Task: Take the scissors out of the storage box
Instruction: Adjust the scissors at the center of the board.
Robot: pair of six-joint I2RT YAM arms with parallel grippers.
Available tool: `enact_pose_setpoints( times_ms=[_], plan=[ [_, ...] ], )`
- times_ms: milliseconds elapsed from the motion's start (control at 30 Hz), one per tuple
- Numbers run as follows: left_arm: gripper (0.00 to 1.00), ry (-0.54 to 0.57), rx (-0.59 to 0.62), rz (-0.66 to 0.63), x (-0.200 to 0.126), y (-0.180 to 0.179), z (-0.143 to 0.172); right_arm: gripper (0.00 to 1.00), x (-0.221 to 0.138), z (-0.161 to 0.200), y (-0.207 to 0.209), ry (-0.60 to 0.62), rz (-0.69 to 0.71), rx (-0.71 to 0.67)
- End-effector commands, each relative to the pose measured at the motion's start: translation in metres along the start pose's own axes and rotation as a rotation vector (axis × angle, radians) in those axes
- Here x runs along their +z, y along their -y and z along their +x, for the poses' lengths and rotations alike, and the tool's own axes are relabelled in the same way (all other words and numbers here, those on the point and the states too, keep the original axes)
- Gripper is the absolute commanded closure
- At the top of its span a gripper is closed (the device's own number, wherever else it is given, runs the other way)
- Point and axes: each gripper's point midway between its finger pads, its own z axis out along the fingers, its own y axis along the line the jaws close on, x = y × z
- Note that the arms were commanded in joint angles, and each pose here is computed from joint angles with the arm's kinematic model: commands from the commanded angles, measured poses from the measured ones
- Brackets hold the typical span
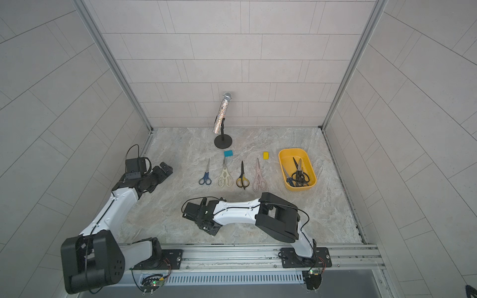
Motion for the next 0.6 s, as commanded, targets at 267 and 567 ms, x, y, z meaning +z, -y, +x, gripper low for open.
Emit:
enact_pose_setpoints(
  times_ms=[267, 567],
  plan=[
    [0.00, 0.001, 0.002, -0.024, -0.002, -0.008, 0.002, 0.87, 0.027, -0.017, 0.025, 0.028, 0.149, -0.078],
    [0.00, 0.008, -0.005, -0.022, -0.004, -0.010, 0.000, 0.88, 0.029, -0.044, -0.001, 0.013, 0.177, -0.493]
  ],
)
